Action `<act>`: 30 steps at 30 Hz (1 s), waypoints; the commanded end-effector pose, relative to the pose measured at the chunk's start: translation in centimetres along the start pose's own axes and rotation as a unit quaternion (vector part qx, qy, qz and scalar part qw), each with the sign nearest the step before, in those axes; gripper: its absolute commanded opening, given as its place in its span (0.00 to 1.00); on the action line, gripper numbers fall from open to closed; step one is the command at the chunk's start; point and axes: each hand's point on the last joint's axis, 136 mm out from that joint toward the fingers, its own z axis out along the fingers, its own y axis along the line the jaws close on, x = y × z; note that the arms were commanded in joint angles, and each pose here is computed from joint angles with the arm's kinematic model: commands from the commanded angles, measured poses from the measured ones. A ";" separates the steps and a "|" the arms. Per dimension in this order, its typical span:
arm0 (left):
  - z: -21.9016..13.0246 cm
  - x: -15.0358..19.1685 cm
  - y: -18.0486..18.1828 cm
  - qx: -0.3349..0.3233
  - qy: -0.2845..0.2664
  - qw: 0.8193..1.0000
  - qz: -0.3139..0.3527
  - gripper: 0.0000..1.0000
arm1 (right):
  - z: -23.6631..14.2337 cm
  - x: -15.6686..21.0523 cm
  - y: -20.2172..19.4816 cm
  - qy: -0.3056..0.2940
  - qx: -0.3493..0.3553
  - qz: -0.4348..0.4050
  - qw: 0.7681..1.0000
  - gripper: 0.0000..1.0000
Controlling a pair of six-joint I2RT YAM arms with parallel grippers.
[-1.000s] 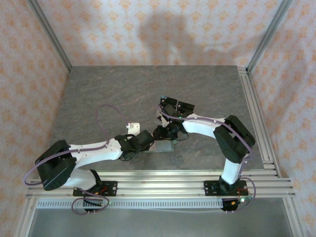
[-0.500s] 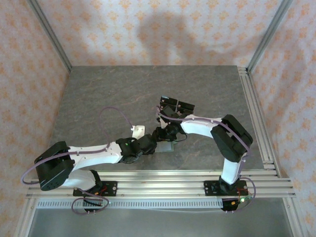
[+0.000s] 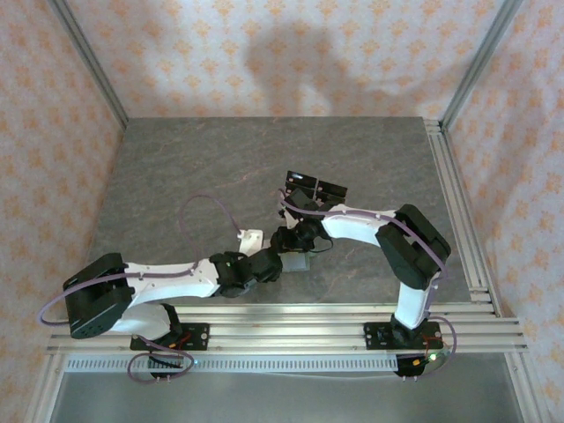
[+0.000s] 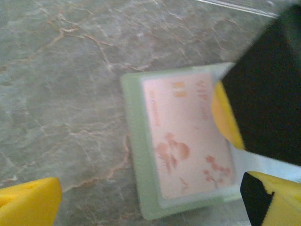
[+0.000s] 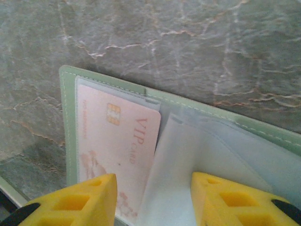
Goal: Put the credit cards into the card holder
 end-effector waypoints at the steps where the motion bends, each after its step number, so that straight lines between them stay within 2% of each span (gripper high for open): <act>1: -0.8 -0.4 0.5 0.005 -0.021 0.999 -0.025 0.99 | -0.1 -0.6 1.1 -0.008 -0.012 -0.003 1.000 0.45; 6: -1.1 -0.2 0.5 0.022 -0.022 0.999 -0.028 0.99 | -0.2 -0.9 1.5 -0.012 -0.018 -0.002 1.000 0.45; 15: -0.4 0.4 -1.9 0.059 -0.004 0.998 -0.004 0.99 | -0.5 -1.6 2.4 -0.018 -0.030 -0.002 0.999 0.45; 30: 0.9 0.0 -2.4 0.027 -0.012 1.000 0.008 0.99 | -0.3 -1.5 2.3 -0.014 -0.030 -0.003 0.999 0.45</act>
